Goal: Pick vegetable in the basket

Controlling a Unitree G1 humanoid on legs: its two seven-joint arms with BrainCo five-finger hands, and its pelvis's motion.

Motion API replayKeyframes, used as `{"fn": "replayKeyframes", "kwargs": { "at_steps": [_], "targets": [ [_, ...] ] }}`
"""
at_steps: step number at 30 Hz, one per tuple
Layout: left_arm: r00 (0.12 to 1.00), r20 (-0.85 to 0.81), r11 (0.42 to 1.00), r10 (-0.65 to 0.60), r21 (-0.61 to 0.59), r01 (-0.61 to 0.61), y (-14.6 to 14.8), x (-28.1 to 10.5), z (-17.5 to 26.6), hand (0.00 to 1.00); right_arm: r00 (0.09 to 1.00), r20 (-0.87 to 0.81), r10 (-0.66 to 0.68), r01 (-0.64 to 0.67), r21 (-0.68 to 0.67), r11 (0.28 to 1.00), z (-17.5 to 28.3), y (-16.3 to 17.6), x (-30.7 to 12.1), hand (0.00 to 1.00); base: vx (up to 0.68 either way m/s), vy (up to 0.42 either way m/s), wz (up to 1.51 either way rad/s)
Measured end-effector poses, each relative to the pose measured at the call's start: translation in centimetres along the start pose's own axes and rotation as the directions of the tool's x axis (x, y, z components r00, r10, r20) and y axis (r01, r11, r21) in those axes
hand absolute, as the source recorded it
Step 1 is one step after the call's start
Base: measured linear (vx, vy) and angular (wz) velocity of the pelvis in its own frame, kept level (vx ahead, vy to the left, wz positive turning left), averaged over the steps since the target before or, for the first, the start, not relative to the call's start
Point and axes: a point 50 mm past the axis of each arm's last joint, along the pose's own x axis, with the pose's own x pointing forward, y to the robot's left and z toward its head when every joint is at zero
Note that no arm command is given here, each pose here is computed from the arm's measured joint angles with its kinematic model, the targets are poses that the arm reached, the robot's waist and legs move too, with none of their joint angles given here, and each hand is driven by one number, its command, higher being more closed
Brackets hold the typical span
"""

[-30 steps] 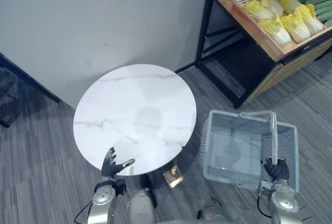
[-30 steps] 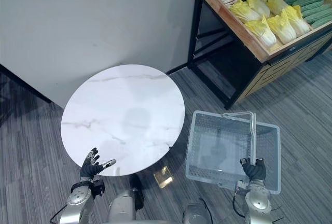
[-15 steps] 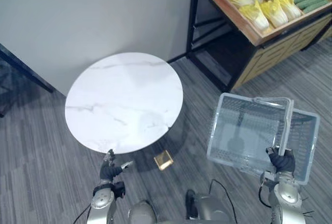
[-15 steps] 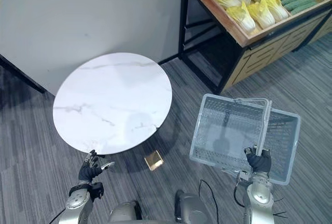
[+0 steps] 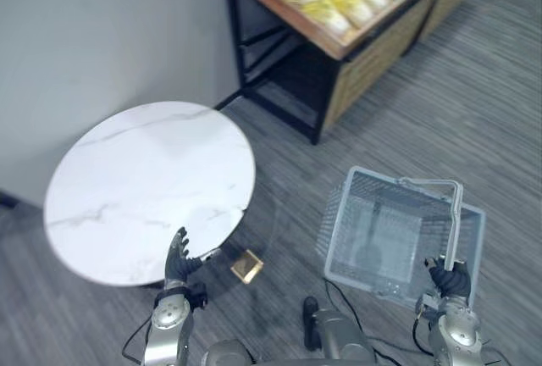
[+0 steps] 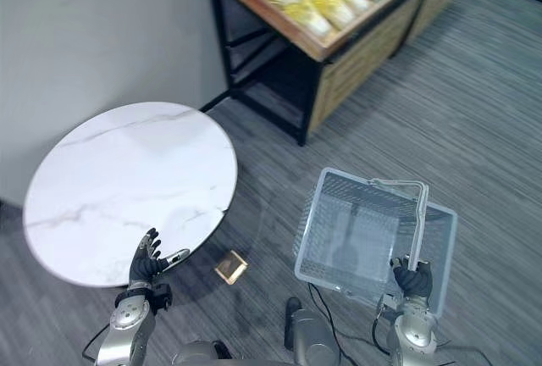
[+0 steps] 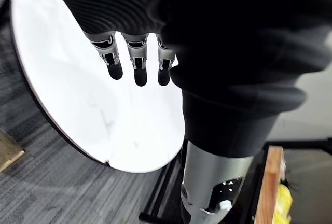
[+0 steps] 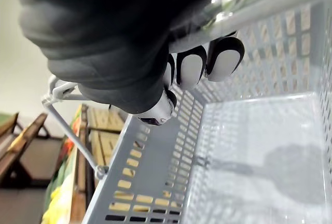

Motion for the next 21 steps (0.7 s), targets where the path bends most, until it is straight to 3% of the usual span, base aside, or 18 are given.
{"fn": "replayKeyframes", "kwargs": {
  "at_steps": [10,21],
  "targets": [
    [0.994,-0.089,0.998,-0.070,-0.018,0.068,-1.7,-0.4,-2.1,0.00,0.998,0.050,0.021,-0.018,-0.069,0.997,1.3,-1.2,0.5,1.00,0.23,-0.038,-1.15],
    [0.993,-0.103,0.996,-0.065,-0.063,0.058,-2.2,-1.8,-2.7,0.00,0.999,0.027,0.021,-0.015,-0.194,0.981,0.5,-2.3,0.4,1.00,0.42,0.271,-0.17]
  ]
}}
